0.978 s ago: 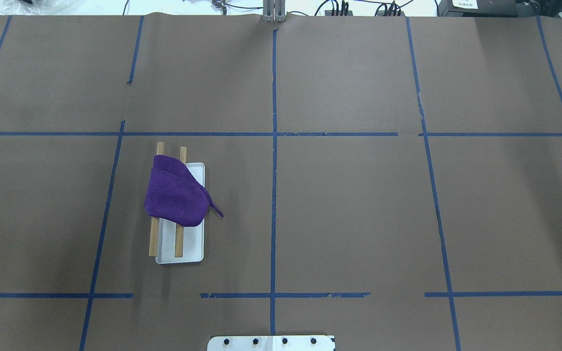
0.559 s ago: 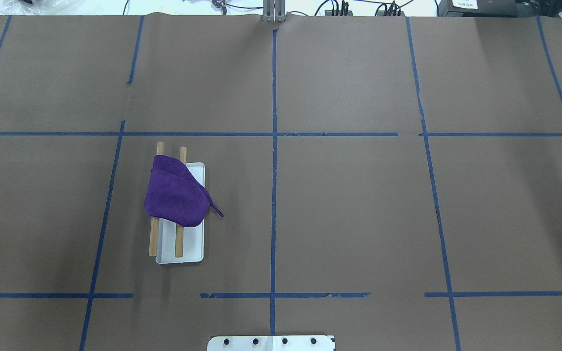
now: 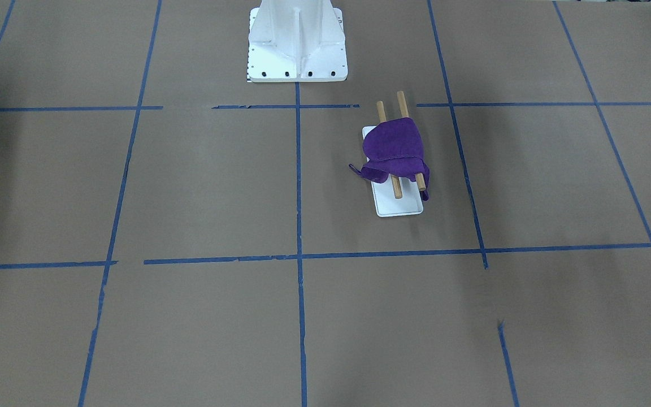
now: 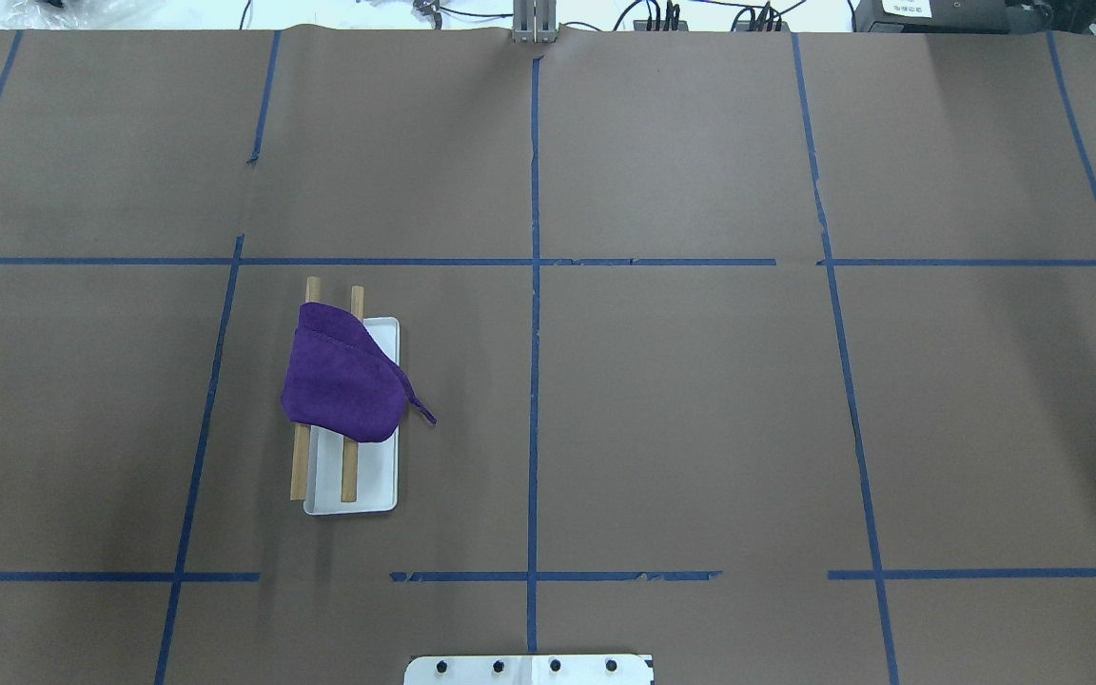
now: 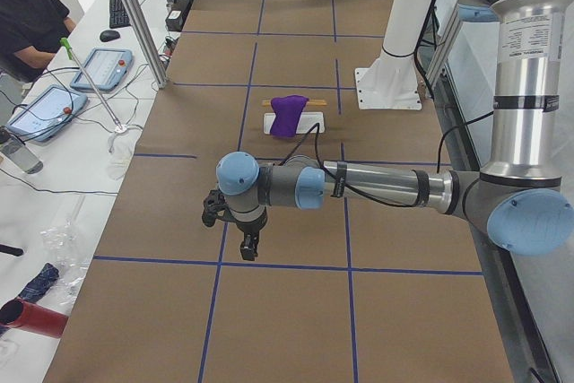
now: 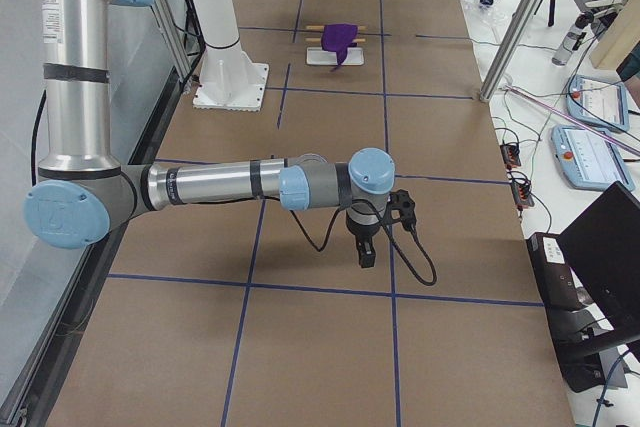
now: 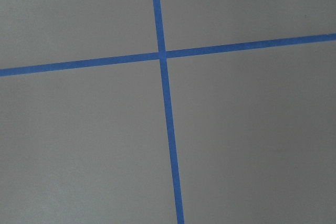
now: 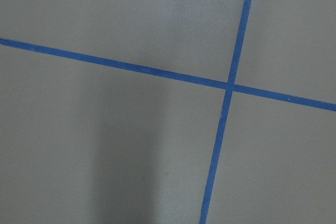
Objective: Hang towel on rack
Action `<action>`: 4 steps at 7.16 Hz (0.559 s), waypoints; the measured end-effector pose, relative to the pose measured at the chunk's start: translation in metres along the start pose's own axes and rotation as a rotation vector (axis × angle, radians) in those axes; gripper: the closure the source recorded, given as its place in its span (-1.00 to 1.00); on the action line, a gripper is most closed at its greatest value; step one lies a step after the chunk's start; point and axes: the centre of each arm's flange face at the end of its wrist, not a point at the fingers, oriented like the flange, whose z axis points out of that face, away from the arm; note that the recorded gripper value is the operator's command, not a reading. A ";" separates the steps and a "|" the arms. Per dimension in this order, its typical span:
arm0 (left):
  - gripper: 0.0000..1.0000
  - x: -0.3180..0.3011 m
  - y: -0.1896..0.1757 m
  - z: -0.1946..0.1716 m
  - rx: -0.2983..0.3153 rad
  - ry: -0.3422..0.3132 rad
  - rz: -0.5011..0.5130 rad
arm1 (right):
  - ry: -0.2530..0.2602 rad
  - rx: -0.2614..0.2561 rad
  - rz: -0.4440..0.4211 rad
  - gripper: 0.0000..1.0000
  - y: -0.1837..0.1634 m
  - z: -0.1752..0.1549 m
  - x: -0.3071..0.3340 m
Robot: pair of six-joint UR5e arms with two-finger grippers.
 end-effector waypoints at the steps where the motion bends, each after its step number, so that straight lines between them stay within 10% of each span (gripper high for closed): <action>1: -1.00 0.000 0.000 0.000 0.000 0.000 -0.001 | -0.001 0.003 0.000 -1.00 0.001 0.000 -0.001; 4: -1.00 -0.001 0.000 0.001 -0.002 0.000 -0.004 | 0.000 0.005 -0.006 -1.00 0.002 -0.001 -0.001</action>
